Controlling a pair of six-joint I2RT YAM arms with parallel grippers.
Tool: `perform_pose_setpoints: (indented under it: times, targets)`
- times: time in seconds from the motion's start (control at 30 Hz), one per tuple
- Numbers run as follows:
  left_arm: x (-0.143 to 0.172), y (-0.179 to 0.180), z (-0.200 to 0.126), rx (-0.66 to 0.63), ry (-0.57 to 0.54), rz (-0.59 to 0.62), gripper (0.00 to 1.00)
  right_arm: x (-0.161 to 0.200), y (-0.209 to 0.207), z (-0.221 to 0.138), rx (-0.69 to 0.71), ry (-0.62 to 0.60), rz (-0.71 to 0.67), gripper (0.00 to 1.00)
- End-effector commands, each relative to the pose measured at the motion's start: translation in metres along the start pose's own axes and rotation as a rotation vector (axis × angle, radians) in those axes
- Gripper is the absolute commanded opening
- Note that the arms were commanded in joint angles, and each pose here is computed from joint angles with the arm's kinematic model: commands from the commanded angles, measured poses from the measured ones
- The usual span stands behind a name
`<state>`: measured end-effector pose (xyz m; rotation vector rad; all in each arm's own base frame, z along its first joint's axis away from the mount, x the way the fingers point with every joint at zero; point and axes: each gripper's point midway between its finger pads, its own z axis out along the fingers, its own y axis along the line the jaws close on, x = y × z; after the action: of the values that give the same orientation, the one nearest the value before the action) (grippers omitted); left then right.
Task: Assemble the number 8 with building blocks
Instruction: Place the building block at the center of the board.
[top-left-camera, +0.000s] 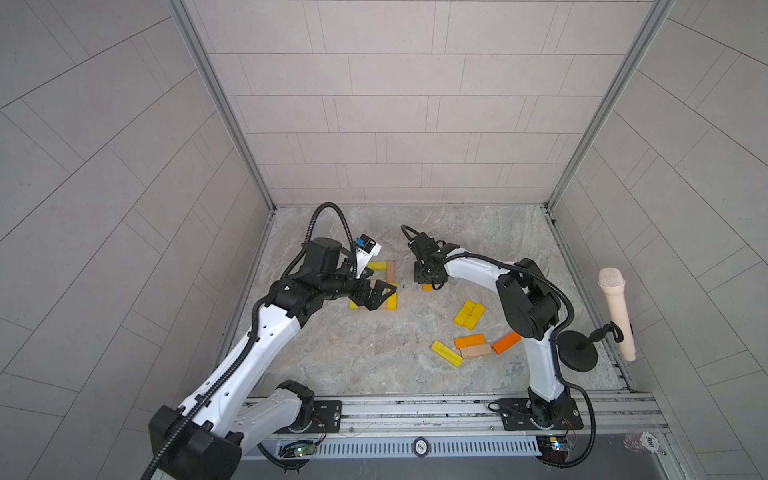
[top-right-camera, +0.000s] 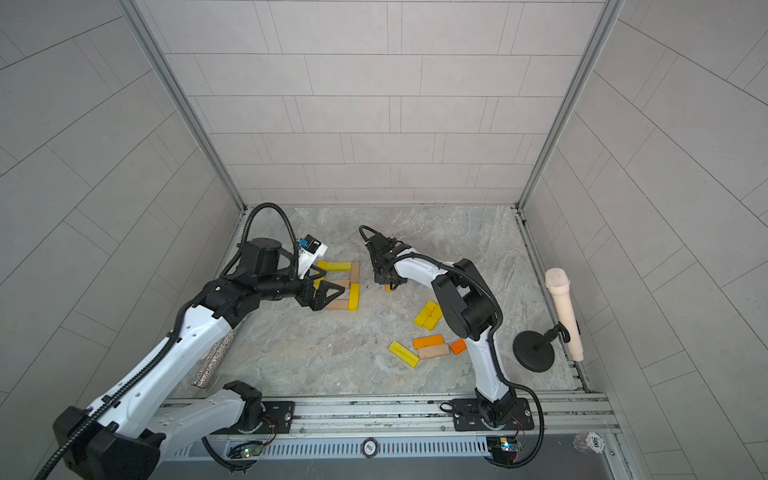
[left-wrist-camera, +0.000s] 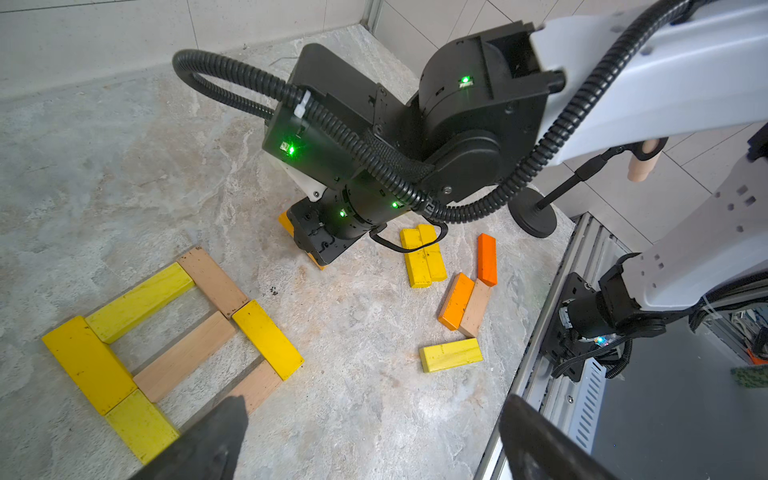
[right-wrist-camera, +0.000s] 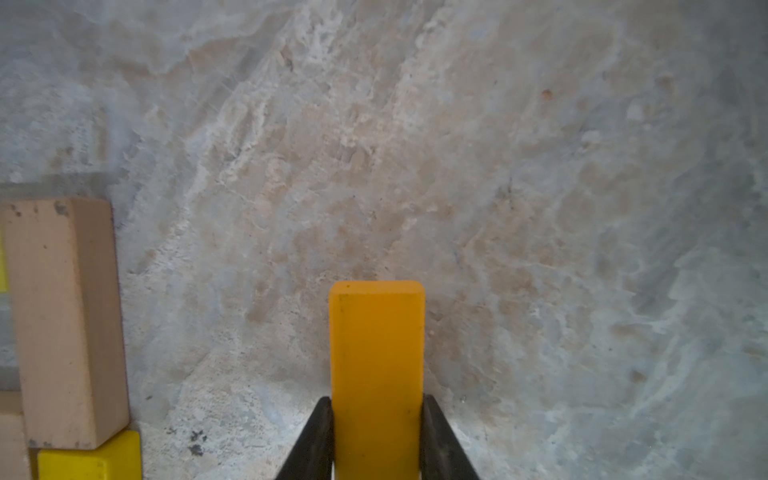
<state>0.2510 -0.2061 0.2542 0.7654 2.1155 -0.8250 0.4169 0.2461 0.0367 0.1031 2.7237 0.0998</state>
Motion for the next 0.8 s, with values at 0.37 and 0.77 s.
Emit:
perform_pose_setpoints:
  times: [0.37, 0.77]
  targets:
    - [-0.001, -0.004, -0.001, 0.01, -0.018, 0.018, 1.0, 0.006, 0.003, 0.013, 0.036, 0.022, 0.013, 0.38]
    - [-0.001, -0.002, 0.0, 0.006, -0.018, 0.018, 1.0, -0.002, 0.005, 0.0, 0.031, 0.001, 0.011, 0.59]
